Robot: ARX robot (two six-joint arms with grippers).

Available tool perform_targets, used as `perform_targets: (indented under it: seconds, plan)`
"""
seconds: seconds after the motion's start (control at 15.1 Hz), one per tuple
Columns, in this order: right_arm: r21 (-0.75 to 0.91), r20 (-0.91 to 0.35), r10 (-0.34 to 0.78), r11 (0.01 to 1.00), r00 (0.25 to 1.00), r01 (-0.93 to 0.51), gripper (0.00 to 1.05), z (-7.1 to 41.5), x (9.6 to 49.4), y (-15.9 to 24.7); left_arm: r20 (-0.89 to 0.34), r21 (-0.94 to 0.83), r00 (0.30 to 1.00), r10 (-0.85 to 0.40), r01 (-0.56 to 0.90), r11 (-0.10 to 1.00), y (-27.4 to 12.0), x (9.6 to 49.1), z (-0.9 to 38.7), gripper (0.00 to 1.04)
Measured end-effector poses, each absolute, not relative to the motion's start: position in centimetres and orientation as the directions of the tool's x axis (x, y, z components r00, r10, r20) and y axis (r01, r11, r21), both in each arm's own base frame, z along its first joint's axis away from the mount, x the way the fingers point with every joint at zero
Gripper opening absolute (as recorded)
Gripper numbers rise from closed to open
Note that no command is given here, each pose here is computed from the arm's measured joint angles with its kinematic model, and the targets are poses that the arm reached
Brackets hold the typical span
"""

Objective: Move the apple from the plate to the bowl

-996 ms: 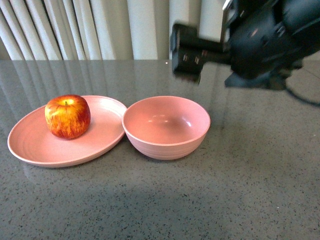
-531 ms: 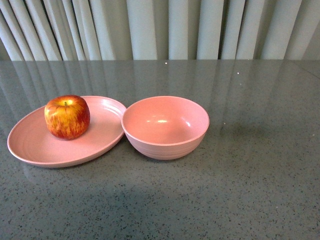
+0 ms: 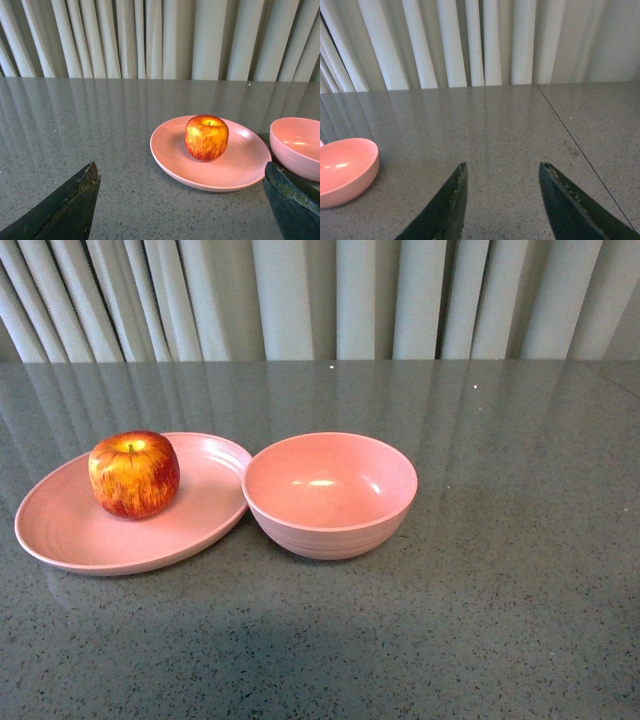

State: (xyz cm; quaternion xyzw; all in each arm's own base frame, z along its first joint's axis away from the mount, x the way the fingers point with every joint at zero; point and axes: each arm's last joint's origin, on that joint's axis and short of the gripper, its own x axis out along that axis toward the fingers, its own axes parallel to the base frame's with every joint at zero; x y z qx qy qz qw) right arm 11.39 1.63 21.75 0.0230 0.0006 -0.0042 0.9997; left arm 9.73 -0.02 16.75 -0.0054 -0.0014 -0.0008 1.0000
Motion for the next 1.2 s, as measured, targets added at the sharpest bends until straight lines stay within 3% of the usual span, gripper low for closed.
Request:
perform_targets:
  seconds: [0.27,1.13,1.2]
  plan:
    - [0.010,0.002,-0.006,1.000,1.000,0.006,0.01,19.0,11.0,-0.1,0.003,-0.011,1.000,-0.002,0.002,1.000,0.0,9.7,16.8,0.98]
    - [0.006,0.004,0.000,1.000,1.000,0.000,0.02,16.7,9.7,0.0,0.003,-0.010,1.000,-0.002,0.002,1.000,0.0,9.7,16.8,0.98]
    - [0.006,0.004,0.000,1.000,1.000,0.000,0.10,16.7,9.7,0.0,0.003,-0.010,1.000,-0.002,0.002,1.000,0.0,9.7,16.8,0.98]
